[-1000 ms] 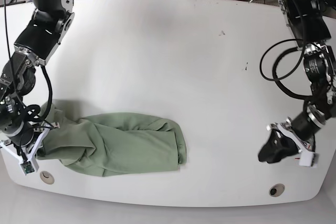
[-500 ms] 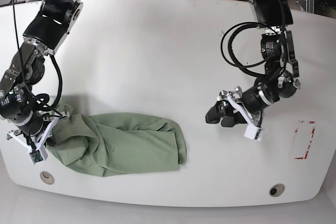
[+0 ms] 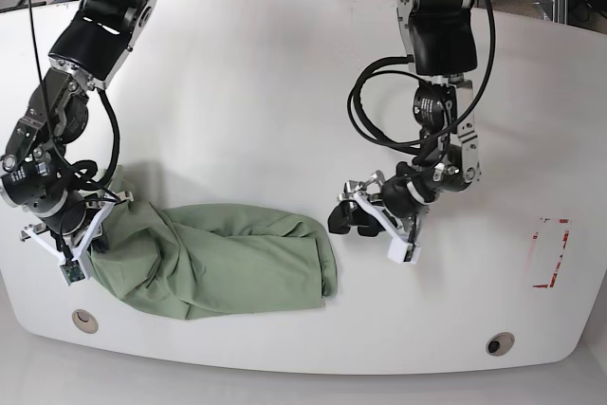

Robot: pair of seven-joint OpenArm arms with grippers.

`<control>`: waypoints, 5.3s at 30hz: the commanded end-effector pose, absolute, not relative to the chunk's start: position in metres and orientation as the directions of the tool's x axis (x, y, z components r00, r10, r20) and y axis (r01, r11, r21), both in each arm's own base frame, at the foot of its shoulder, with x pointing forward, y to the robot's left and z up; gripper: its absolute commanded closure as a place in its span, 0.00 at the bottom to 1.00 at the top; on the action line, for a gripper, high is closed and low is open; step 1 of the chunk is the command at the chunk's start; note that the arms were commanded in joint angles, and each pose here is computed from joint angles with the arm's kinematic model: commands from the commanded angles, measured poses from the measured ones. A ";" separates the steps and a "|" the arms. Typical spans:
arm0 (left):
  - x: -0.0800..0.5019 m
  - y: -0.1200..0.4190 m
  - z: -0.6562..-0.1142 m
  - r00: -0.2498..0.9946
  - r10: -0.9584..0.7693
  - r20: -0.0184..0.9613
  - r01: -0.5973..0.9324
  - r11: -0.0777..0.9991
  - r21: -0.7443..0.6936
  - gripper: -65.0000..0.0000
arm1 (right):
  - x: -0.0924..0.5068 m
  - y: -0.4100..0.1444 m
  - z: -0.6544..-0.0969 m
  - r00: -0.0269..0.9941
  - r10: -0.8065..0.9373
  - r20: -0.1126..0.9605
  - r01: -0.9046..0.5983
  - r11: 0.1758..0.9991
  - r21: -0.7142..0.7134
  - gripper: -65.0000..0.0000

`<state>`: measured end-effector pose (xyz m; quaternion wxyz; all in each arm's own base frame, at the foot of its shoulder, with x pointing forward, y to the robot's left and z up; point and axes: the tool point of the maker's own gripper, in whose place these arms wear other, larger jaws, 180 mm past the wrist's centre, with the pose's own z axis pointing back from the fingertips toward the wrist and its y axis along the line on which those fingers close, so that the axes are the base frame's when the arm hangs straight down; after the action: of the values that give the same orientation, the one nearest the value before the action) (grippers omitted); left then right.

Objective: Layout the t-shirt on the table in an organized manner, then fold the t-shirt properly

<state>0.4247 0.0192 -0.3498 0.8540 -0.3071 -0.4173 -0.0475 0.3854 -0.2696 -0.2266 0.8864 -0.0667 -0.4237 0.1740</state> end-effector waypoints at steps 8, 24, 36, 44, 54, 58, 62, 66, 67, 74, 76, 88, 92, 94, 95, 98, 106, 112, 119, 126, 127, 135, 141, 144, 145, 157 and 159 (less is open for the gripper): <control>0.458 -0.005 -0.369 0.671 0.261 0.694 0.295 0.765 -0.573 0.46 | 0.389 -0.269 -0.204 0.510 0.383 0.770 -0.239 0.923 -0.301 1.00; 0.489 -0.006 -0.404 0.660 0.449 0.602 0.069 0.762 -0.644 0.46 | 0.389 -0.269 -0.204 0.509 0.384 0.771 -0.239 0.923 -0.302 1.00; 0.493 -0.009 -0.401 0.650 0.533 0.542 0.015 0.703 -0.711 0.63 | 0.390 -0.262 -0.208 0.508 0.370 0.778 -0.242 0.928 -0.283 1.00; 0.491 -0.009 -0.403 0.652 0.533 0.539 0.012 0.703 -0.711 0.89 | 0.390 -0.261 -0.208 0.506 0.368 0.780 -0.244 0.929 -0.280 1.00; 0.476 -0.017 -0.417 0.675 0.540 0.502 -0.006 0.685 -0.729 0.95 | 0.391 -0.261 -0.208 0.507 0.368 0.780 -0.243 0.929 -0.280 1.00; 0.469 -0.025 -0.421 0.691 0.528 0.493 0.005 0.679 -0.734 1.00 | 0.391 -0.257 -0.210 0.506 0.360 0.784 -0.247 0.931 -0.268 1.00; 0.464 -0.032 -0.423 0.700 0.534 0.475 0.002 0.663 -0.748 1.00 | 0.391 -0.256 -0.210 0.506 0.359 0.784 -0.247 0.931 -0.267 1.00; 0.453 -0.038 -0.430 0.717 0.514 0.472 0.013 0.666 -0.746 1.00 | 0.391 -0.256 -0.210 0.506 0.359 0.784 -0.247 0.931 -0.267 1.00; 0.451 -0.041 -0.429 0.720 0.506 0.475 0.025 0.665 -0.746 1.00 | 0.391 -0.256 -0.210 0.506 0.359 0.784 -0.247 0.931 -0.267 1.00; 0.422 -0.044 -0.421 0.736 0.451 0.506 0.114 0.654 -0.748 1.00 | 0.391 -0.255 -0.210 0.504 0.359 0.786 -0.247 0.931 -0.267 1.00; 0.416 -0.045 -0.414 0.733 0.437 0.521 0.141 0.652 -0.745 1.00 | 0.391 -0.255 -0.210 0.504 0.359 0.786 -0.247 0.931 -0.267 1.00; 0.390 -0.018 -0.380 0.688 0.381 0.618 0.238 0.686 -0.688 1.00 | 0.391 -0.255 -0.210 0.505 0.359 0.785 -0.248 0.932 -0.266 1.00; 0.392 -0.017 -0.374 0.676 0.378 0.633 0.253 0.688 -0.681 1.00 | 0.391 -0.255 -0.210 0.504 0.359 0.786 -0.248 0.932 -0.266 1.00; 0.392 -0.018 -0.373 0.675 0.377 0.634 0.255 0.687 -0.680 1.00 | 0.391 -0.255 -0.210 0.504 0.359 0.786 -0.248 0.932 -0.266 1.00; 0.392 -0.020 -0.373 0.676 0.379 0.631 0.254 0.684 -0.683 1.00 | 0.391 -0.255 -0.210 0.503 0.358 0.787 -0.248 0.932 -0.265 1.00; 0.398 -0.039 -0.359 0.666 0.400 0.629 0.273 0.654 -0.705 1.00 | 0.392 -0.254 -0.210 0.503 0.357 0.787 -0.249 0.932 -0.264 1.00; 0.409 -0.049 -0.373 0.679 0.493 0.544 0.113 0.662 -0.741 0.66 | 0.392 -0.250 -0.212 0.501 0.349 0.792 -0.253 0.934 -0.252 1.00; 0.423 -0.042 -0.396 0.645 0.540 0.540 -0.002 0.709 -0.706 0.50 | 0.392 -0.249 -0.212 0.501 0.348 0.792 -0.254 0.934 -0.250 1.00; 0.438 -0.038 -0.415 0.583 0.617 0.528 -0.116 0.706 -0.698 0.45 | 0.392 -0.249 -0.212 0.501 0.348 0.792 -0.254 0.934 -0.250 1.00; 0.450 -0.034 -0.433 0.582 0.624 0.521 -0.173 0.721 -0.670 0.45 | 0.392 -0.249 -0.212 0.501 0.348 0.792 -0.254 0.934 -0.250 1.00; 0.452 -0.033 -0.434 0.578 0.629 0.520 -0.177 0.718 -0.673 0.45 | 0.392 -0.249 -0.212 0.501 0.348 0.792 -0.254 0.934 -0.250 1.00; 0.467 -0.040 -0.421 0.546 0.648 0.530 -0.157 0.701 -0.696 0.45 | 0.392 -0.249 -0.212 0.501 0.347 0.793 -0.254 0.935 -0.249 1.00; 0.470 -0.044 -0.415 0.549 0.642 0.536 -0.141 0.703 -0.697 0.48 | 0.392 -0.249 -0.212 0.501 0.347 0.793 -0.254 0.935 -0.249 1.00; 0.471 -0.044 -0.414 0.548 0.642 0.536 -0.140 0.703 -0.698 0.62 | 0.392 -0.249 -0.212 0.501 0.347 0.793 -0.254 0.935 -0.249 1.00; 0.471 -0.044 -0.414 0.548 0.642 0.536 -0.140 0.703 -0.698 0.69 | 0.392 -0.249 -0.212 0.501 0.347 0.793 -0.254 0.935 -0.249 1.00; 0.476 -0.054 -0.401 0.548 0.639 0.540 -0.076 0.680 -0.729 0.99 | 0.392 -0.248 -0.212 0.500 0.346 0.794 -0.255 0.935 -0.247 1.00; 0.475 -0.061 -0.396 0.559 0.636 0.533 -0.046 0.665 -0.746 1.00 | 0.392 -0.248 -0.212 0.500 0.346 0.794 -0.255 0.935 -0.247 1.00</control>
<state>0.4689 -0.0499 -0.4110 0.8197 -0.3230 -0.4198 0.2180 0.3848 -0.2472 -0.2339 0.8814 -0.0435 -0.4379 0.1716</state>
